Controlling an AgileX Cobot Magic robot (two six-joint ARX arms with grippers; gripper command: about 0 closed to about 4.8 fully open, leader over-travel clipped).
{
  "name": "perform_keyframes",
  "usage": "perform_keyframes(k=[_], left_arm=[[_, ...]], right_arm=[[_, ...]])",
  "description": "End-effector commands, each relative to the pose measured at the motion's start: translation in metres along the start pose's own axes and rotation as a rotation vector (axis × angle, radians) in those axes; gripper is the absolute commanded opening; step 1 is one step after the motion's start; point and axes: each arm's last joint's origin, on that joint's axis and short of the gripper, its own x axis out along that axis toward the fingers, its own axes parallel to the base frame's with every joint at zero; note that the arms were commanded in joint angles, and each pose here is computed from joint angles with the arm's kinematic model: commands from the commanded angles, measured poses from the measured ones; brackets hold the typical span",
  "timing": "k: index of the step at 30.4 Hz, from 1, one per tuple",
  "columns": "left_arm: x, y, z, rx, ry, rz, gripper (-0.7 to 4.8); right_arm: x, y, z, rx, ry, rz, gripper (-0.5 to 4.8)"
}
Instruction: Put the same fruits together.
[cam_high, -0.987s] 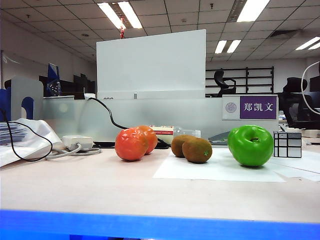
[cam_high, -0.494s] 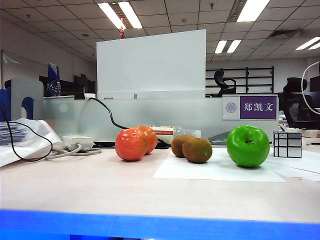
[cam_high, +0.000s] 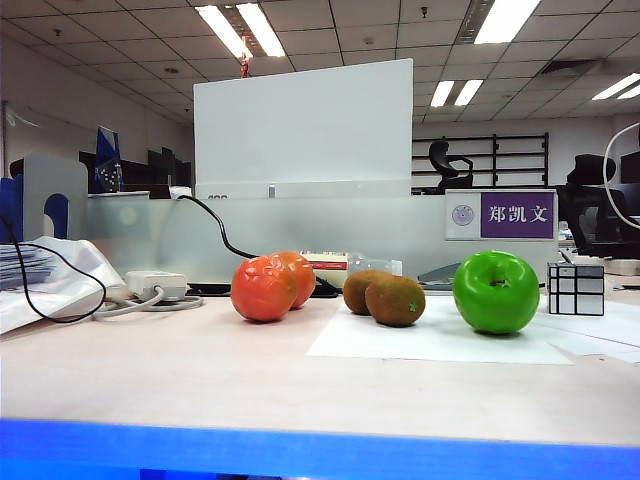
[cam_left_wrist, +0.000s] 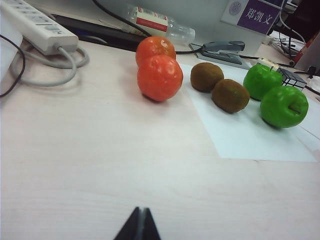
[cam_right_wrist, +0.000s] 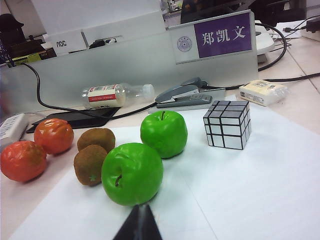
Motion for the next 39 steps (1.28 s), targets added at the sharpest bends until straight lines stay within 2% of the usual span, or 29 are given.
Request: perform_keyframes(k=[1, 2, 5, 6, 7, 9, 15, 39], left_arm=[[0.0, 0.001, 0.002, 0.024, -0.022, 0.055, 0.04], [0.0, 0.001, 0.002, 0.031, -0.022, 0.056, 0.04], [0.0, 0.005, 0.005, 0.194, -0.059, 0.115, 0.04], [0.0, 0.008, 0.005, 0.199, -0.076, 0.14, 0.04], [0.0, 0.013, 0.006, 0.195, -0.123, 0.194, 0.04], [-0.002, 0.021, 0.01, 0.211, -0.156, 0.276, 0.04], [-0.007, 0.032, 0.015, 0.203, -0.201, 0.399, 0.04], [-0.007, 0.032, 0.014, 0.205, -0.194, 0.399, 0.04]], right_arm=[[0.0, 0.0, -0.001, 0.003, -0.005, 0.0, -0.08], [0.0, 0.0, -0.001, 0.003, -0.005, 0.0, -0.08], [0.0, 0.0, -0.002, 0.003, 0.003, -0.002, -0.08], [0.0, -0.001, -0.002, 0.003, 0.007, -0.004, -0.08], [0.0, -0.001, -0.002, 0.003, 0.011, -0.005, -0.08], [0.0, -0.001, -0.002, 0.003, 0.012, -0.005, -0.08], [0.0, -0.001, -0.002, 0.003, 0.012, -0.005, -0.08], [0.0, -0.001, -0.002, 0.003, 0.012, -0.005, -0.08]])
